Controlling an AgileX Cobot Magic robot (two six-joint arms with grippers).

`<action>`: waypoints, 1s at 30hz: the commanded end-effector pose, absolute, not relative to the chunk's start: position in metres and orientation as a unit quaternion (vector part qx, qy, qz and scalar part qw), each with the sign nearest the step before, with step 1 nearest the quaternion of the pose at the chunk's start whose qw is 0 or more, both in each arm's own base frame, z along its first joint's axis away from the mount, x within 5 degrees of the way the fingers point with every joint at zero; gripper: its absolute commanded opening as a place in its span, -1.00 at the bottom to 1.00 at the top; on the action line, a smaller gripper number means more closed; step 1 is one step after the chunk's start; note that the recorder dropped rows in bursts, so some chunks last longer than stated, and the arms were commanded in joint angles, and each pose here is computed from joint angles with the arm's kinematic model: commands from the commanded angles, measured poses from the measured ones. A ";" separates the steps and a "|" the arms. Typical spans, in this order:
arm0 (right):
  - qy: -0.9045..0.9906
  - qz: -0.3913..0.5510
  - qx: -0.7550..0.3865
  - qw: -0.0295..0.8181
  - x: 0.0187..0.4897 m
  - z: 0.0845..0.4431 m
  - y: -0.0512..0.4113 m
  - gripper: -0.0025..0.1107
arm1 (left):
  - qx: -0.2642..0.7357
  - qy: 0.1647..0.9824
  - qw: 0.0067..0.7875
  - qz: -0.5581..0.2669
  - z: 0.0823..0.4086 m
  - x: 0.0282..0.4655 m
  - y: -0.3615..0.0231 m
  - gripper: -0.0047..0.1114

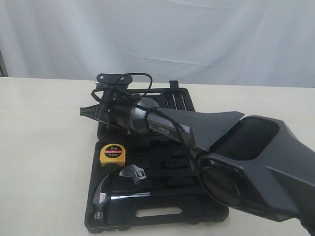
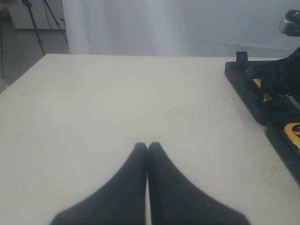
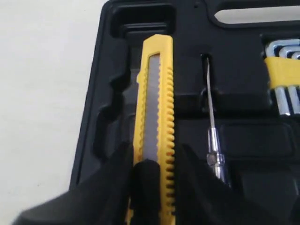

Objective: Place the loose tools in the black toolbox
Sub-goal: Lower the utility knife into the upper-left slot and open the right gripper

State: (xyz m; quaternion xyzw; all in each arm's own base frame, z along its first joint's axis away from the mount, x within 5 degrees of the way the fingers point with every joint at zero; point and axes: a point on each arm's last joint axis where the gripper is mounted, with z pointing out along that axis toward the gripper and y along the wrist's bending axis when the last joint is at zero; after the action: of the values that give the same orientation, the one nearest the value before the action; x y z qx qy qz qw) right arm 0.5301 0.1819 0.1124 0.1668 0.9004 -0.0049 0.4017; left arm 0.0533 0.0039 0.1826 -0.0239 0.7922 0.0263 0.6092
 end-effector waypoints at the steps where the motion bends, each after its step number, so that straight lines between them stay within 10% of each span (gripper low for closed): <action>1: 0.912 0.008 0.157 0.379 0.530 0.108 0.180 -0.96 | -0.024 0.791 0.611 0.023 0.182 0.053 0.004 -0.92; 13: 0.929 0.031 0.139 0.342 0.526 0.094 0.187 -0.94 | -0.024 0.791 0.611 0.023 0.182 0.053 0.004 -0.92; 22: 0.934 0.033 0.131 0.332 0.525 0.089 0.188 0.00 | -0.024 0.791 0.611 0.023 0.182 0.053 0.004 -0.92; 30: 0.934 0.032 0.127 0.333 0.525 0.090 0.188 0.05 | -0.024 0.791 0.611 0.023 0.182 0.053 0.004 -0.92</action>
State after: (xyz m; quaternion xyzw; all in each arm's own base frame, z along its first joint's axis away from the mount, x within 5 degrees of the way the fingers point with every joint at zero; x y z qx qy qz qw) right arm 0.5316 0.1869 0.1125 0.1118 0.9198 0.0424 0.3738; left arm 0.0533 0.0039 0.1826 -0.0239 0.7922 0.0263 0.6092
